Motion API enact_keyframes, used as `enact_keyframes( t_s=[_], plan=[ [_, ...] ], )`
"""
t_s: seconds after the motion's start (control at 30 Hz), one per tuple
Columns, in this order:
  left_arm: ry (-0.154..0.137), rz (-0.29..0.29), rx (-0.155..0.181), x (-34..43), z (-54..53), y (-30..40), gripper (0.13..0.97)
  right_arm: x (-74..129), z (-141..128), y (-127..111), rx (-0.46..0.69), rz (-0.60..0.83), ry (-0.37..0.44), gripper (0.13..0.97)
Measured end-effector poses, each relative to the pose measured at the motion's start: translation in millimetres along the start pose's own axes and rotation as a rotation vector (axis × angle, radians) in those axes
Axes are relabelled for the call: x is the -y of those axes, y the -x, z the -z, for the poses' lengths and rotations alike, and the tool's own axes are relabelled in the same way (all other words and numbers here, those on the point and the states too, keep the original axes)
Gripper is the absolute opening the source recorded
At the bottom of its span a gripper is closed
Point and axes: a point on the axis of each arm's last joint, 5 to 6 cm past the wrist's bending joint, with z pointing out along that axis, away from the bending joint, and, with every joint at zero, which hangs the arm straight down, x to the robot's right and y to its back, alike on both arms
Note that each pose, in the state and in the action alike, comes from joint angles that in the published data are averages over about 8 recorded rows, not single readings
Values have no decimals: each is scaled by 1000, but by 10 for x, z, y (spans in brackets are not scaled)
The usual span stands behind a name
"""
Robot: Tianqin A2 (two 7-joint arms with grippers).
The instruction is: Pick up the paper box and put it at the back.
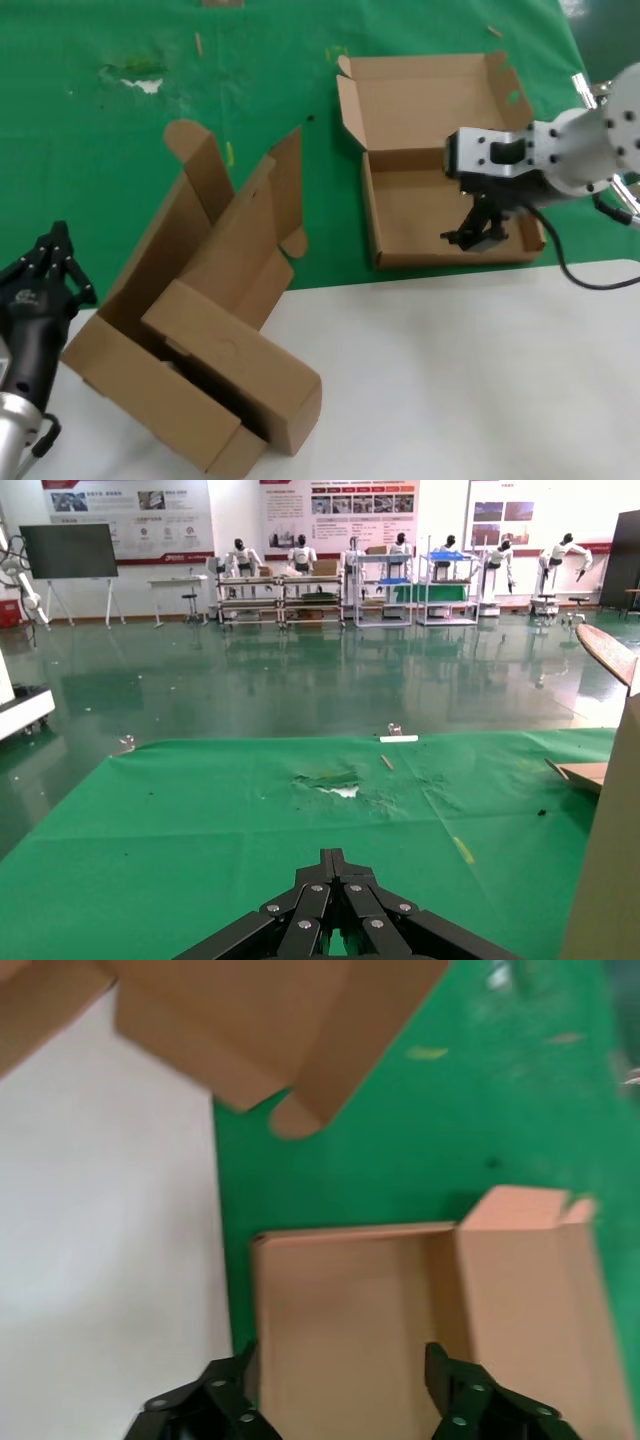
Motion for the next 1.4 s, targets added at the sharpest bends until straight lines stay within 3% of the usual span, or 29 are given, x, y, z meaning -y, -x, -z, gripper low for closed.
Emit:
enact_keyframes(
  t_s=[0.2, 0.57, 0.87, 1.1, 1.4],
  plan=[
    [0, 0, 0, 0, 0, 0, 140, -83, 183, 50, -55, -27, -58, 583],
    [0, 0, 0, 0, 0, 0, 159, -36, 34, 241, -86, -58, -212, 813],
    [0, 0, 0, 0, 0, 0, 230, 6, -129, 485, -138, -127, -386, 922],
    [0, 0, 0, 0, 0, 0, 266, 16, -231, 679, -191, -205, -505, 954],
    [0, 0, 0, 0, 0, 0, 429, -9, -333, 934, -275, -335, -627, 965]
  ],
)
